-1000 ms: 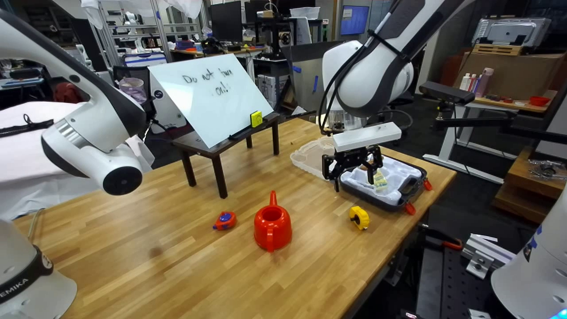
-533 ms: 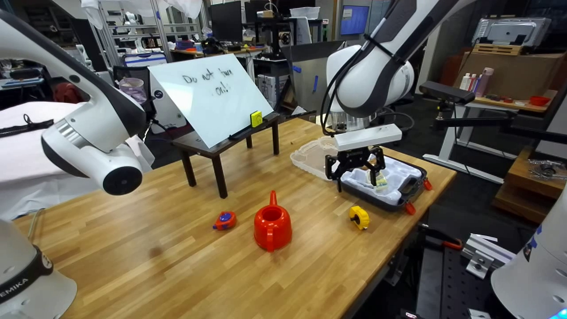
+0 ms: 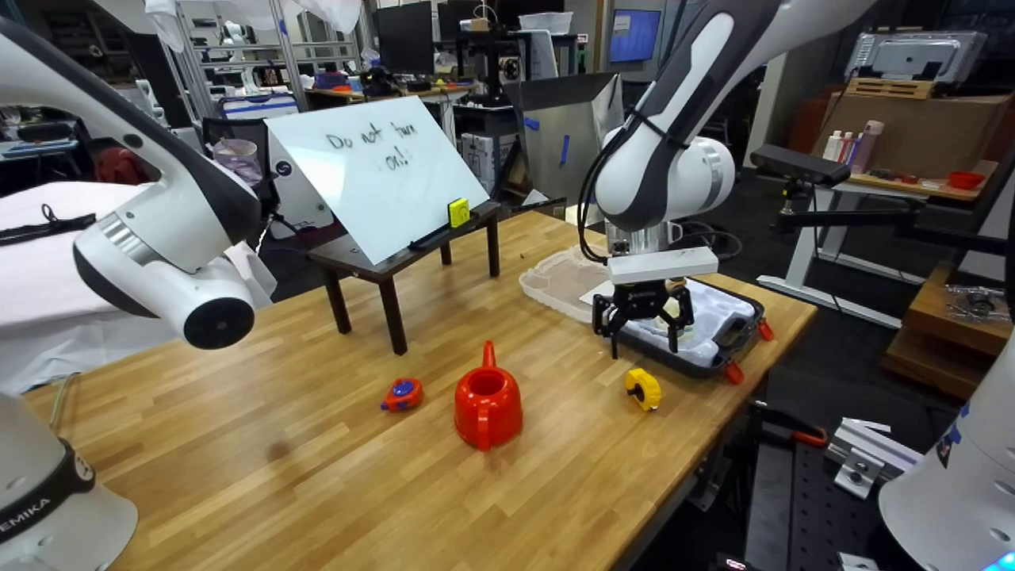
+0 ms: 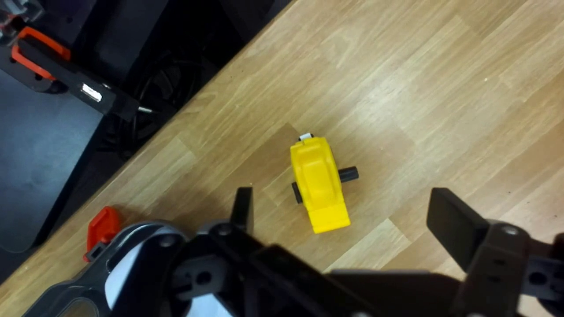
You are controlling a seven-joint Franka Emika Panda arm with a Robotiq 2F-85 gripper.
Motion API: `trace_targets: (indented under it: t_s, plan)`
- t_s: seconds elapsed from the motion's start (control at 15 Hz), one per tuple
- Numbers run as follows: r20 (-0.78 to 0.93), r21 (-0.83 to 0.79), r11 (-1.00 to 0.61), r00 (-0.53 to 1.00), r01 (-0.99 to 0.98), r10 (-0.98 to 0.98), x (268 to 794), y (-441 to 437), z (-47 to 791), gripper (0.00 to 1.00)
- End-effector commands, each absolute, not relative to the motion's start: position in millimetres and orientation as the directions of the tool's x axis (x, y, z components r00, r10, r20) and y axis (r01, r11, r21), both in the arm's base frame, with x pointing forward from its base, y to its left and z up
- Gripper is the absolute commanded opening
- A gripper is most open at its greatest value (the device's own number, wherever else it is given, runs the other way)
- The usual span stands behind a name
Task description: Move the measuring tape slightly to the left
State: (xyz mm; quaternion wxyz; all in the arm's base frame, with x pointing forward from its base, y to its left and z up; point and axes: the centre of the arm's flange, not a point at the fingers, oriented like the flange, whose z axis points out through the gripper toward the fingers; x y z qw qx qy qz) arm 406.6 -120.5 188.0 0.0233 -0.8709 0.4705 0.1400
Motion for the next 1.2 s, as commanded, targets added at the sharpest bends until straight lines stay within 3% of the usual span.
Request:
trace_targets:
  t_s: [0.0,1.13]
  plan:
    - [-0.272,0.097,-0.558,0.517,-0.824,-0.811,406,-120,184,1.0]
    - [-0.279,0.052,-0.584,0.55,-0.81,-0.787,412,-127,155,1.0]
